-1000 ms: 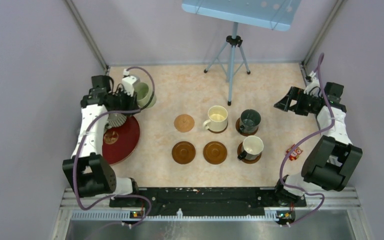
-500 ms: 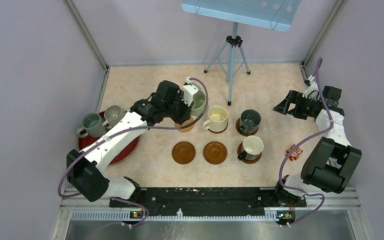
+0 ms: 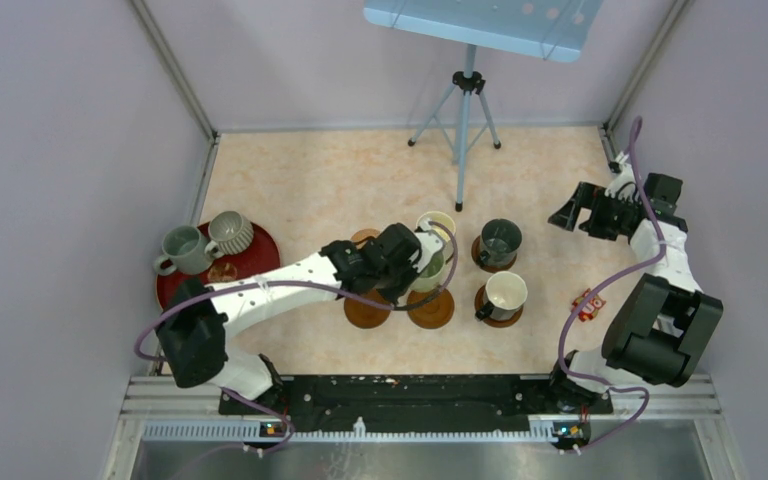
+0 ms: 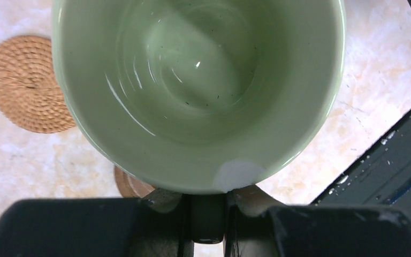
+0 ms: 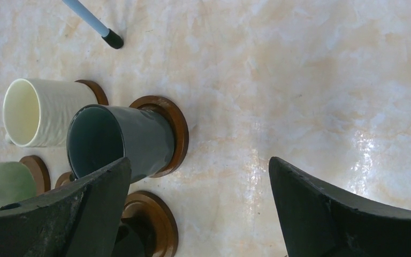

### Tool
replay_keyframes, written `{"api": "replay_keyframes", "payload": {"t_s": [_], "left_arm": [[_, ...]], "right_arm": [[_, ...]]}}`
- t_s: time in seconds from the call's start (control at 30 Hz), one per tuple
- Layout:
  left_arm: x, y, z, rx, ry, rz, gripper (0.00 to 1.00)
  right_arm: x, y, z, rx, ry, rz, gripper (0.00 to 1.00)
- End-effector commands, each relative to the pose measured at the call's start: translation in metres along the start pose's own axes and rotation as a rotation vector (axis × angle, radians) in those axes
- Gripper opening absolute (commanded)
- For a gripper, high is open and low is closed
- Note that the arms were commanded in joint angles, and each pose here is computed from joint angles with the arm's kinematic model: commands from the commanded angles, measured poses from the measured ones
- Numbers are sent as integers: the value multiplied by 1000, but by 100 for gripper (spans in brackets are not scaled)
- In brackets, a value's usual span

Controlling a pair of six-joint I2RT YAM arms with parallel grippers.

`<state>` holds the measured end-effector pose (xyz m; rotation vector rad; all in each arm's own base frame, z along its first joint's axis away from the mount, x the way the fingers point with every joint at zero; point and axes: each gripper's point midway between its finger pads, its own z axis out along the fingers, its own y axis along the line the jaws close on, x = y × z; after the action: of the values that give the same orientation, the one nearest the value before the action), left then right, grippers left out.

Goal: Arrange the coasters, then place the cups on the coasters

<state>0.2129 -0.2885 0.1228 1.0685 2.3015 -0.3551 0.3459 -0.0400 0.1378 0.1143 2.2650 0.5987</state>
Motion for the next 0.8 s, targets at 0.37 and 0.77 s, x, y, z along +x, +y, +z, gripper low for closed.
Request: {"api": "replay_keyframes", "payload": {"t_s": [0.37,0.77], "left_arm": [[-8,-55,12,14,-151,35,0],[11,-67,32,19,-92,50,0]], "right_arm": [[-6,-11,-4,56,-22,-50,99],[-4,-13,-4,62,-18,-51,99]]}}
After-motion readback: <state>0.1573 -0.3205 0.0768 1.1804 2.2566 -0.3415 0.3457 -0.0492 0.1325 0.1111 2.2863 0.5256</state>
